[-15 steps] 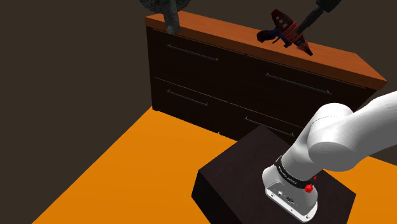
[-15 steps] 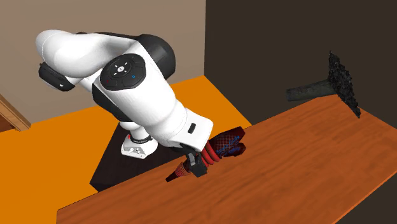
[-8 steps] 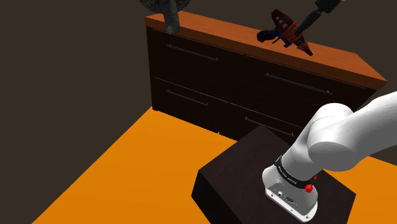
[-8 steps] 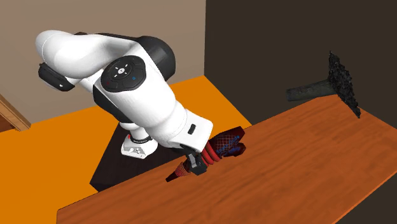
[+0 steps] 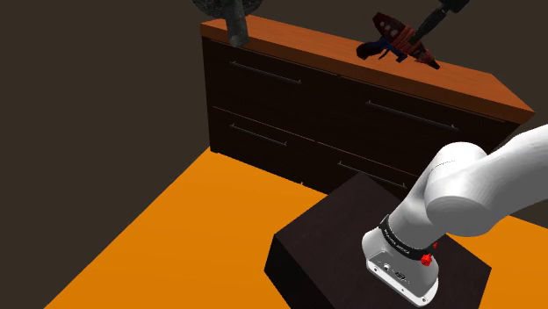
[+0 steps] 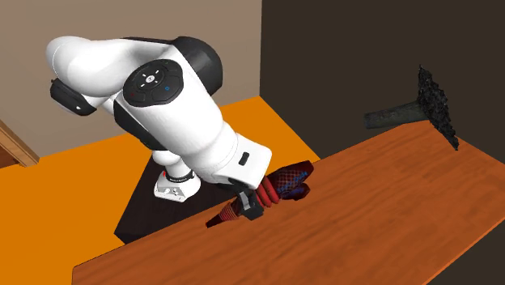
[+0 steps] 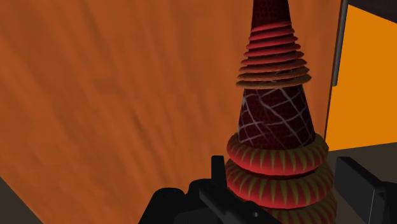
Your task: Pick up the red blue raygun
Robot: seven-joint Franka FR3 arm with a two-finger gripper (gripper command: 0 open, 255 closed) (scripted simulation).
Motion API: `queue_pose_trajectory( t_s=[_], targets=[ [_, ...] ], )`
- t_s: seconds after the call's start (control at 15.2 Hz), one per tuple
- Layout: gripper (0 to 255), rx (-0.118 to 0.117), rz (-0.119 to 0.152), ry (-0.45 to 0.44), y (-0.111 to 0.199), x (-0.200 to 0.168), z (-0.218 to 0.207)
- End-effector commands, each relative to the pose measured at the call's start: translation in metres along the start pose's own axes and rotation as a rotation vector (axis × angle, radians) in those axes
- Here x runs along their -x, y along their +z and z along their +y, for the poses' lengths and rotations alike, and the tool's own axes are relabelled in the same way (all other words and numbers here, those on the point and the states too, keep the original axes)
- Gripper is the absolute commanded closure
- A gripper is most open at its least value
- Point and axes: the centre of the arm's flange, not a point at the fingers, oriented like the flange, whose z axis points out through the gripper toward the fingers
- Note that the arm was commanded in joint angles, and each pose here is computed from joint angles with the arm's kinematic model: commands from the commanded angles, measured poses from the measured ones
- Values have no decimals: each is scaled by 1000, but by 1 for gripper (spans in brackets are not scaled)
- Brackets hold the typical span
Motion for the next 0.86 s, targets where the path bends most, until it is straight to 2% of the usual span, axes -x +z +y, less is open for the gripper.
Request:
queue_pose_trajectory(
  t_s=[0.0,0.66,0.79],
  targets=[
    [255,0,0,0,-10,-4,-1],
    [255,0,0,0,-59,-23,-4],
    [255,0,0,0,-60,-23,-4]
  ],
)
